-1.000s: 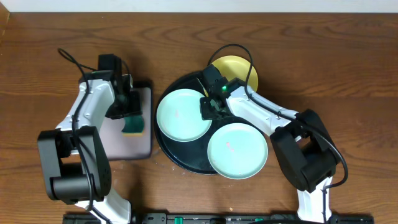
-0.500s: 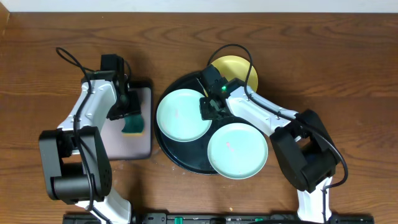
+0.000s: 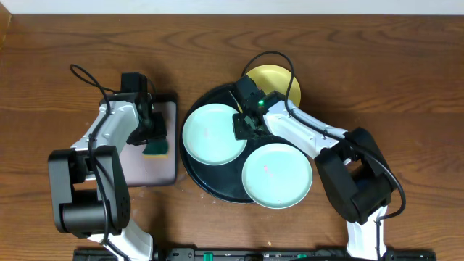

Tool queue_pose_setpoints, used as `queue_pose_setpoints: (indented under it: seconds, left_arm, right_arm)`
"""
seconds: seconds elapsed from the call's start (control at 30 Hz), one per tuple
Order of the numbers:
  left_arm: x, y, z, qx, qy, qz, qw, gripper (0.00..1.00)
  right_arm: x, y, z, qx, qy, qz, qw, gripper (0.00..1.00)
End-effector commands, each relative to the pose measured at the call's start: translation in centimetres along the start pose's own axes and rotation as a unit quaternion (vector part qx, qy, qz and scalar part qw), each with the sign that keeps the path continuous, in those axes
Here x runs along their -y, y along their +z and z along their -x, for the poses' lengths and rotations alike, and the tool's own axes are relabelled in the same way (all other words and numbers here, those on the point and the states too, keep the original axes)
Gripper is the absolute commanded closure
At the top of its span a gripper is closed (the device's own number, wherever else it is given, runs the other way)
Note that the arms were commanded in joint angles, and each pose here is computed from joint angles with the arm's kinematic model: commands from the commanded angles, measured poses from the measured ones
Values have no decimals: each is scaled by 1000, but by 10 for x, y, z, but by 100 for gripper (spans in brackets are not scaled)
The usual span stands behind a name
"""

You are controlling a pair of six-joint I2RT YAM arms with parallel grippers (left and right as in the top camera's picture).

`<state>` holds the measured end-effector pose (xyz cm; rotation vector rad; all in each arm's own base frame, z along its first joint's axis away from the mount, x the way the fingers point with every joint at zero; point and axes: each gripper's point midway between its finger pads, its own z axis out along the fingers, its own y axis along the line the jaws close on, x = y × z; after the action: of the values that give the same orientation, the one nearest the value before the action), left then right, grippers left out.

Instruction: Clean dirty plates on tray and stack at the side

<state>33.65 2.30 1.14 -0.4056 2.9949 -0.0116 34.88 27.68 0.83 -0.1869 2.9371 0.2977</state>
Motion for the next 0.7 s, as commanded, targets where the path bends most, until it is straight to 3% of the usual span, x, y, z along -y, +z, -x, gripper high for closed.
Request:
queue_pose_setpoints:
  seconds: [0.0, 0.1, 0.13, 0.37, 0.67]
  left_arm:
    - [0, 9, -9, -17, -2, 1, 1000, 71]
    - [0, 9, -9, -16, -2, 1, 1000, 80]
    - [0, 9, -9, -17, -2, 1, 1000, 92]
    - [0, -4, -4, -11, -2, 0, 1000, 94]
    - [5, -77, 18, 47, -2, -12, 999, 93]
  right_arm:
    - [-2, 9, -7, -10, -8, -9, 1000, 99]
    - [-3, 9, -7, -10, -8, -9, 1000, 99]
    - [-2, 9, -7, -10, -8, -9, 1000, 99]
    - [-3, 9, -6, -8, -8, -8, 1000, 99]
    - [-3, 9, -6, -8, -8, -8, 1000, 99]
